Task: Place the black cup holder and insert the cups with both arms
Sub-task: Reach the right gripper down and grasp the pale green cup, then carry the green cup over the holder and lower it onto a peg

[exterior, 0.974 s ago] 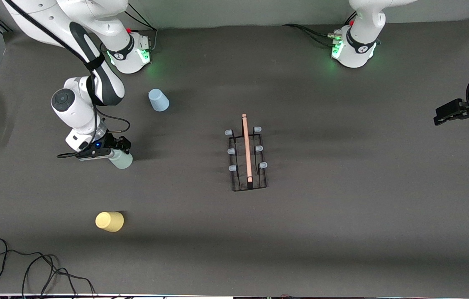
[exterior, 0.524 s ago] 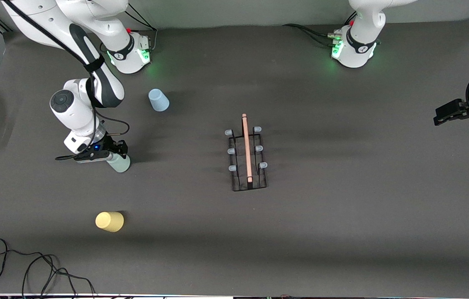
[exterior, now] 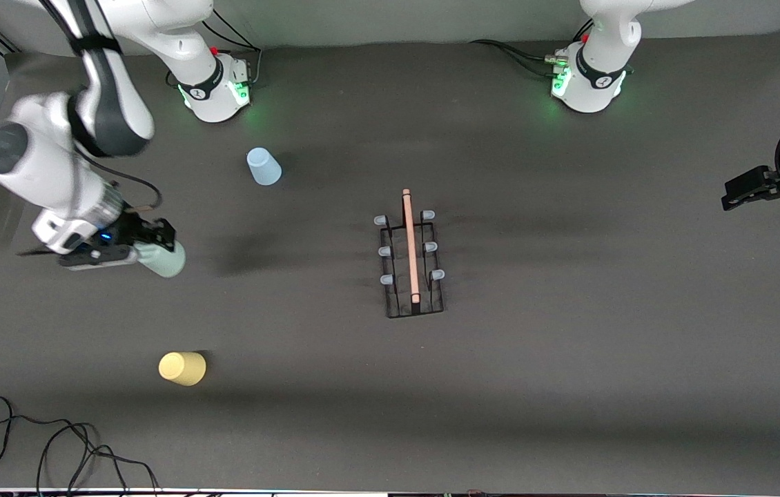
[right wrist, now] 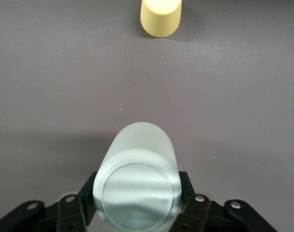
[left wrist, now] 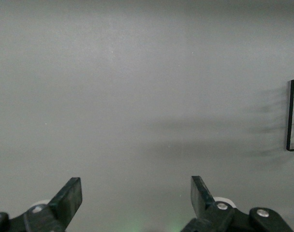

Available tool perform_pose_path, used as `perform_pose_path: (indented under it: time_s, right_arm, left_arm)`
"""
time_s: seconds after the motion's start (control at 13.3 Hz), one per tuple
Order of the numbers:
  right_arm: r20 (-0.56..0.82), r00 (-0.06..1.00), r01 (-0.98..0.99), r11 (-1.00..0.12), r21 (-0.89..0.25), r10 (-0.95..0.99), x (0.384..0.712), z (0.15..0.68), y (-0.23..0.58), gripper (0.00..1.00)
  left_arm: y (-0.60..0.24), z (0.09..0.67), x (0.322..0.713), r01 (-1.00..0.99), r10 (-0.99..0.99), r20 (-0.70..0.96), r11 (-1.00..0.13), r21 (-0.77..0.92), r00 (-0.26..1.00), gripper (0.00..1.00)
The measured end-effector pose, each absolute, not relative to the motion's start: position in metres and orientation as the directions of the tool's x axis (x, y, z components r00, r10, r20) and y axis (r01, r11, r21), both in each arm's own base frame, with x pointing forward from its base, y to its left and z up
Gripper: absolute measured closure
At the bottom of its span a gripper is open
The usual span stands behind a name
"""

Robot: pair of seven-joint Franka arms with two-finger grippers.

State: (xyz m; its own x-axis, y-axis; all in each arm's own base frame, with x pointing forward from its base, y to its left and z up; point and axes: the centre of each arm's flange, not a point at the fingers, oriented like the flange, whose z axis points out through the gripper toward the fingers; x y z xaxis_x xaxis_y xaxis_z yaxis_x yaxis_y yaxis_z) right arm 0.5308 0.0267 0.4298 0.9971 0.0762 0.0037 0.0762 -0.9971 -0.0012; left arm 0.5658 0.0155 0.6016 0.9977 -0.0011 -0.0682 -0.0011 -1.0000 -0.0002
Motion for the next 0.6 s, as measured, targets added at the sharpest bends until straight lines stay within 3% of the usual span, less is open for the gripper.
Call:
perform_pose_path:
  time_s: [0.3,0.6]
  right_arm:
    - [-0.059,0.997,-0.046,-0.999,0.006,-0.046,0.536,0.504,0.049,0.32]
    - [-0.050,0.955,-0.292,-0.956,0.034,-0.293,0.512,0.516,0.180,0.32]
  left_arm:
    - [0.016,0.600,0.566,-0.001,-0.001,-0.071,-1.000,0.000,0.998,0.00]
    - [0.016,0.598,0.566,-0.001,-0.001,-0.072,-1.000,0.000,0.997,0.00]
